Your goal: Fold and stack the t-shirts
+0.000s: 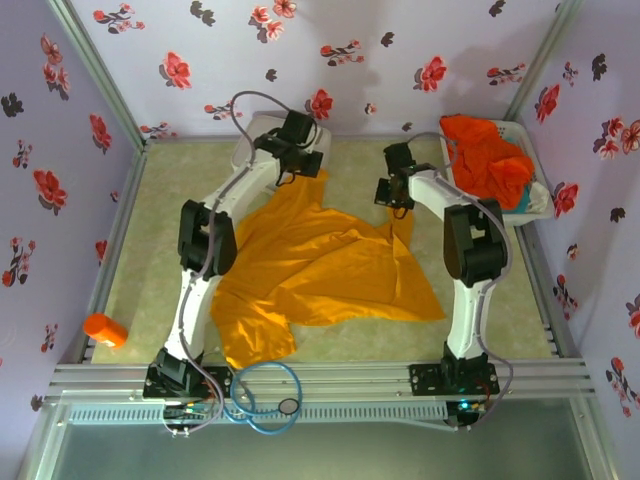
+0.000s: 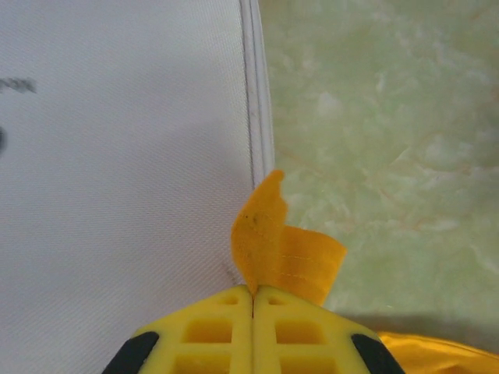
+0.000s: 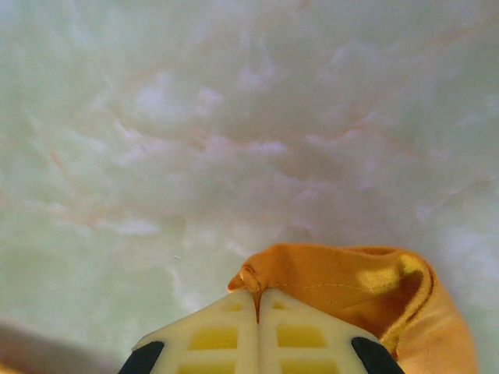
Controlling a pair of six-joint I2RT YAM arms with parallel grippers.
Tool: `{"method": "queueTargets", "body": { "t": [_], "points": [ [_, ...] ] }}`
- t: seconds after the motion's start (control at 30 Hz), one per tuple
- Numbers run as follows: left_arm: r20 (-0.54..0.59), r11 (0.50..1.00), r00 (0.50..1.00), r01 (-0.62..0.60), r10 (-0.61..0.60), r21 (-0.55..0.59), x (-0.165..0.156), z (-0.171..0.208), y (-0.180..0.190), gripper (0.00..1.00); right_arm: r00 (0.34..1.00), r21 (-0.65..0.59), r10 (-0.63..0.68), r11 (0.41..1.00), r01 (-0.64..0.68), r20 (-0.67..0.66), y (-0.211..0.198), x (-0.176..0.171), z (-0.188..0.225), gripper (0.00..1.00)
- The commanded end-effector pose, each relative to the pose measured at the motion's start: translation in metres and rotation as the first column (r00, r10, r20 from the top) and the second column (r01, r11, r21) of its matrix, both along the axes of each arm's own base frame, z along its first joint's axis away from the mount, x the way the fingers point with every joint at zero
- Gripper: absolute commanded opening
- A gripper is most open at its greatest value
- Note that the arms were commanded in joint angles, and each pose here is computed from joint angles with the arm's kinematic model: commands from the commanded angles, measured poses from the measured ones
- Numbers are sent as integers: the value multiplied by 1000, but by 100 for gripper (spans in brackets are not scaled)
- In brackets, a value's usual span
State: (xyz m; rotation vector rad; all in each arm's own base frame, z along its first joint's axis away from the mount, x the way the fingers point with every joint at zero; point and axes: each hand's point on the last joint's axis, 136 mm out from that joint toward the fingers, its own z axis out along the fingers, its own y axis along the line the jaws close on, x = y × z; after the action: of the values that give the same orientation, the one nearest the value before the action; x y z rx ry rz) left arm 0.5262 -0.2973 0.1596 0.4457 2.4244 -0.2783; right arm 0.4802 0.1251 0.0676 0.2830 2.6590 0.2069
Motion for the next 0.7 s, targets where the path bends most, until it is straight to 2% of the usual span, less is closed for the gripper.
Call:
{"method": "queueTargets", "body": {
  "t": [0.0, 0.27, 0.47, 0.67],
  "points": [
    [90, 999, 996, -25, 27, -26, -6, 68, 23, 0, 991, 130, -88, 989, 75, 101, -9, 12, 47, 0],
    [149, 992, 981, -122, 126, -31, 2, 105, 83, 0, 953, 332, -258, 923, 195, 159, -45, 33, 70, 0],
    [194, 975, 956, -220, 219, -16, 20, 110, 133, 0, 944, 434, -307, 871, 228, 120, -55, 53, 60, 0],
    [214, 931, 914, -362, 345, 42, 35, 96, 178, 0, 946, 435, -312, 867, 244, 91, -56, 60, 45, 0]
  ]
}}
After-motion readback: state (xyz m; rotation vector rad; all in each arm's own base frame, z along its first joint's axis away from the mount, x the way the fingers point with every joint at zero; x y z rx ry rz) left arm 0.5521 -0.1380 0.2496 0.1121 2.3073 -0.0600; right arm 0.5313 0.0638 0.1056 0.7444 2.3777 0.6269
